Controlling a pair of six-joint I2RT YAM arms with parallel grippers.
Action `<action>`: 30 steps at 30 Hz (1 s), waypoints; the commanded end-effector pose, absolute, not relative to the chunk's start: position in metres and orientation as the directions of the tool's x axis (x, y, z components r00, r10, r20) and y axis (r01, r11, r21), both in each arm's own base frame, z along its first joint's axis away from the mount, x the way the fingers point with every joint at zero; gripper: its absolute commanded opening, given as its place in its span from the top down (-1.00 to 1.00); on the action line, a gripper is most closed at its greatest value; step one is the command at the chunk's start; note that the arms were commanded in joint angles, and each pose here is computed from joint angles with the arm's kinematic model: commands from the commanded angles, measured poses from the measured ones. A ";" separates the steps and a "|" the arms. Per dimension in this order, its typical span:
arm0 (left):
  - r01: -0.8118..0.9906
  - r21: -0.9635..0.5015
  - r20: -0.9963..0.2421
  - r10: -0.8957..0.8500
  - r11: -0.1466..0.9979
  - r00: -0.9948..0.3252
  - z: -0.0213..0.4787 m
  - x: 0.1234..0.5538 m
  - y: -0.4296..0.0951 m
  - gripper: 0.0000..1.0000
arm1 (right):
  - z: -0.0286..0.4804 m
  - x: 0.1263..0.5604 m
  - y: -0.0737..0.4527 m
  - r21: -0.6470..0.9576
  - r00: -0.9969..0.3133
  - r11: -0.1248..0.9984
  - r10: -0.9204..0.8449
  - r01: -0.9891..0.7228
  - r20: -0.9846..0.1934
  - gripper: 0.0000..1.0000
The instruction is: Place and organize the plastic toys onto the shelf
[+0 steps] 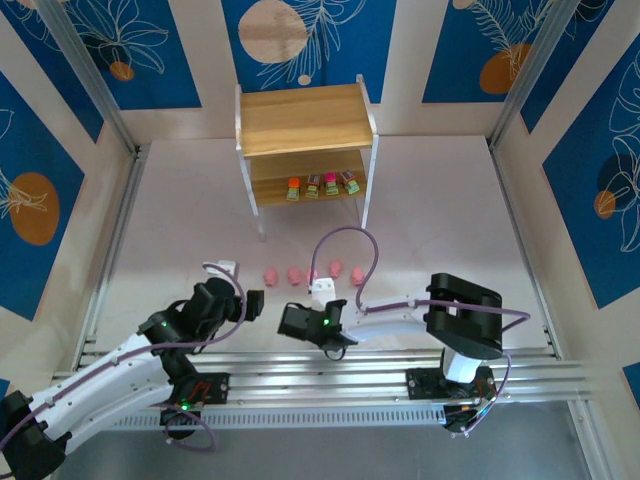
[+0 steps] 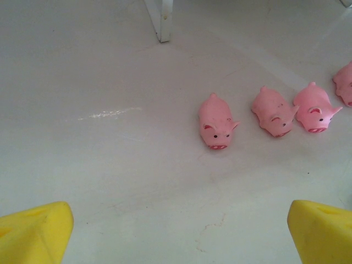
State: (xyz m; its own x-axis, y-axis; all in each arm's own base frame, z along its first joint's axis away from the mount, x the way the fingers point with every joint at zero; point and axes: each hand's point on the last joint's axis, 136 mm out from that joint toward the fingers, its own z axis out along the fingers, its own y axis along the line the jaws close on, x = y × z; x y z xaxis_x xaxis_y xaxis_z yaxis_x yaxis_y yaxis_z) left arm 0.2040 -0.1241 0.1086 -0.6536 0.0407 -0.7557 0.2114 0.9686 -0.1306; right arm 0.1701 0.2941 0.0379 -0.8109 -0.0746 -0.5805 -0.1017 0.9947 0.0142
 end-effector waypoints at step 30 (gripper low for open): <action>0.393 -0.190 -0.752 0.125 0.900 -0.648 0.109 0.193 -0.156 -0.99 | 0.193 0.284 0.347 0.116 -0.659 0.951 -0.107 -0.285 -0.744 0.61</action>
